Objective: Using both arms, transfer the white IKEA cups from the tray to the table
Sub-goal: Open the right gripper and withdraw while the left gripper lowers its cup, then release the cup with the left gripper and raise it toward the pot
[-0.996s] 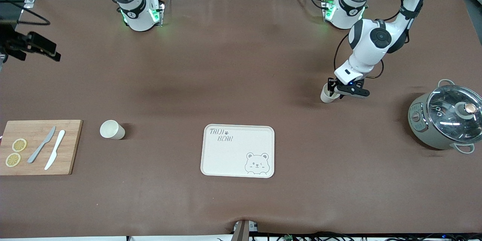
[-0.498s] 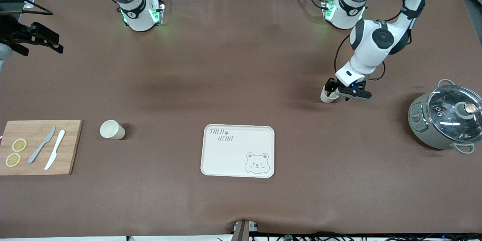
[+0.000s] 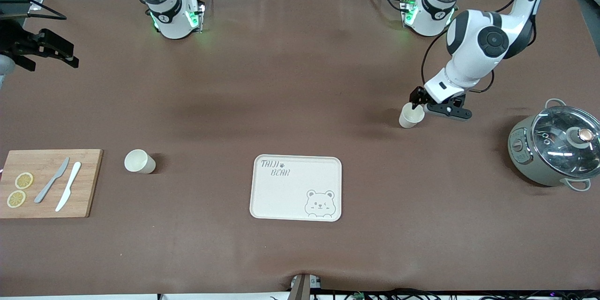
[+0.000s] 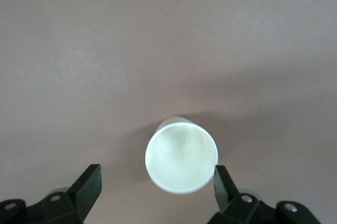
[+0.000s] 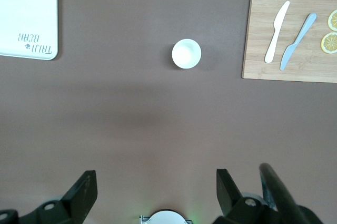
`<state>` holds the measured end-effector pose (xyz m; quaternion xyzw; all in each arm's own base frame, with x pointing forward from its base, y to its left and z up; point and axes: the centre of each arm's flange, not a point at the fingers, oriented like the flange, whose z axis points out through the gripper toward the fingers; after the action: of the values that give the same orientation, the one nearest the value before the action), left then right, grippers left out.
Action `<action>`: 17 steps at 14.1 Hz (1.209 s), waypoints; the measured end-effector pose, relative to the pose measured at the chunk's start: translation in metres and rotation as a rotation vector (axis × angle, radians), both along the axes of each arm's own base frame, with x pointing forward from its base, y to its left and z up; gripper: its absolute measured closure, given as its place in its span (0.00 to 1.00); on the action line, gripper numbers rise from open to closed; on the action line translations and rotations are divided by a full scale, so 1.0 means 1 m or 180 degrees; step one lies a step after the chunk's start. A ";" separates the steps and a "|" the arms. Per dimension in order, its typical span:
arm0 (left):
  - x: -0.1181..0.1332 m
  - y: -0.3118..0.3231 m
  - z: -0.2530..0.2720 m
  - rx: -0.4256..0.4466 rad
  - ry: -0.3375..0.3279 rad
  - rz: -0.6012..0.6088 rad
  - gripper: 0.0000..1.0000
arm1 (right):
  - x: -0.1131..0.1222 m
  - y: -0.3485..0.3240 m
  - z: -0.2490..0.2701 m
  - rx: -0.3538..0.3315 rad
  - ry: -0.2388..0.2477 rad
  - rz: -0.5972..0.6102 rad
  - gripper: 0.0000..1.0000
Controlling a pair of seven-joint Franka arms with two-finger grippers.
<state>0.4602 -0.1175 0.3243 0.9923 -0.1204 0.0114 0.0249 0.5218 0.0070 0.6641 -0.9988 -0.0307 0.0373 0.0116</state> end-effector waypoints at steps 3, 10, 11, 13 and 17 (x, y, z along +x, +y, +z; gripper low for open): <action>0.005 -0.003 0.019 0.0008 0.0051 -0.0014 0.00 | 0.000 -0.001 0.000 0.0000 0.0001 -0.0008 0.00; 0.036 -0.010 0.085 -0.0028 0.0062 -0.0008 0.00 | 0.000 -0.003 0.000 0.0000 0.0002 -0.0020 0.00; 0.043 -0.006 0.099 -0.0034 0.0062 0.0018 0.00 | 0.000 -0.005 0.000 -0.0001 0.0002 -0.0028 0.00; 0.054 0.003 0.125 -0.0048 0.0049 0.0080 0.00 | 0.000 -0.008 0.000 -0.0001 0.0002 -0.0047 0.00; 0.069 0.004 0.151 -0.0077 0.0039 0.0088 0.00 | 0.000 -0.009 0.000 -0.0001 0.0002 -0.0053 0.00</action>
<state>0.5294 -0.1136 0.4751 0.9936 -0.1064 0.0071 0.0374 0.5218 -0.0021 0.6638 -0.9990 -0.0224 0.0375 0.0118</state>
